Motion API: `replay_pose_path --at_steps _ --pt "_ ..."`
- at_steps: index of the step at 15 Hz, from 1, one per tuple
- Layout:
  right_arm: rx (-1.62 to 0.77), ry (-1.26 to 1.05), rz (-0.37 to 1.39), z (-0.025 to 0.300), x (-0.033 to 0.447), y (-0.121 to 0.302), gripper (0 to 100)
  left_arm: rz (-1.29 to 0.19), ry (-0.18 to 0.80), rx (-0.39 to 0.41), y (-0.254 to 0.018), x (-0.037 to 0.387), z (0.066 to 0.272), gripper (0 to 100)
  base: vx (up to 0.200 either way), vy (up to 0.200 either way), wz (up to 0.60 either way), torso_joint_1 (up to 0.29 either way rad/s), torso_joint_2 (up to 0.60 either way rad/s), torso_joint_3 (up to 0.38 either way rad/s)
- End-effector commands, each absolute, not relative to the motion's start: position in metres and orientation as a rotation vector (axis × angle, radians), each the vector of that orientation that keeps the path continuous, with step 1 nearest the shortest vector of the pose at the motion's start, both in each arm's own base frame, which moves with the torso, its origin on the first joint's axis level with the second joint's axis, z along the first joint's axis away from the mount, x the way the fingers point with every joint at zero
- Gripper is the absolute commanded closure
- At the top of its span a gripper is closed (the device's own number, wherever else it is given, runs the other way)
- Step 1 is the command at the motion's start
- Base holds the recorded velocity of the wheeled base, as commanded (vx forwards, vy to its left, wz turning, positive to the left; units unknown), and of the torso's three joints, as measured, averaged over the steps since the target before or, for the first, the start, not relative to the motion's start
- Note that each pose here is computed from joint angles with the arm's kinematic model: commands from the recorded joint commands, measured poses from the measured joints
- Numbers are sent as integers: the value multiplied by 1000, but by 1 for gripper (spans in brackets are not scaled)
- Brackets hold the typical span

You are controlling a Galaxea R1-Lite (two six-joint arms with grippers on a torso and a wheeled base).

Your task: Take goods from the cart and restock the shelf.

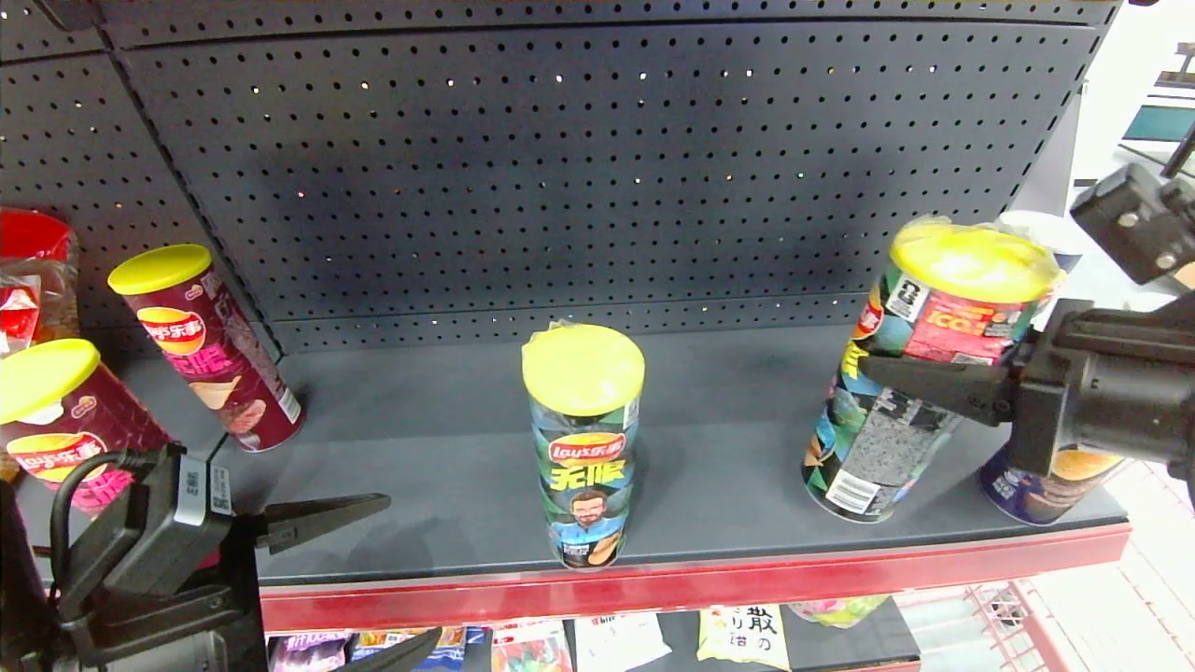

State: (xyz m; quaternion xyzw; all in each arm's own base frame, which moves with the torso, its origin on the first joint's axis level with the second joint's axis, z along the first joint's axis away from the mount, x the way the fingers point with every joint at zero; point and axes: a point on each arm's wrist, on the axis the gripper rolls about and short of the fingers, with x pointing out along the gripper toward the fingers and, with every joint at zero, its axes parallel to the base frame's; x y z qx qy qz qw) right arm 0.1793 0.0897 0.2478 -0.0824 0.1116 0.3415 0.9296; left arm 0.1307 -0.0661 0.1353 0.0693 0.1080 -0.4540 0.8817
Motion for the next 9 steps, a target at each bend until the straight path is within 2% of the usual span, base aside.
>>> replay_pose_path --at_steps 1,7,9 --pt "-183 248 737 249 200 114 100 -946 233 143 -67 132 134 0 0 0 0 0 0 0" --pt "-178 185 754 243 243 146 100 -938 220 134 -68 136 139 0 0 0 0 0 0 0" --pt "-176 165 784 228 263 167 100 -932 232 134 -67 134 137 0 0 0 0 0 0 0"
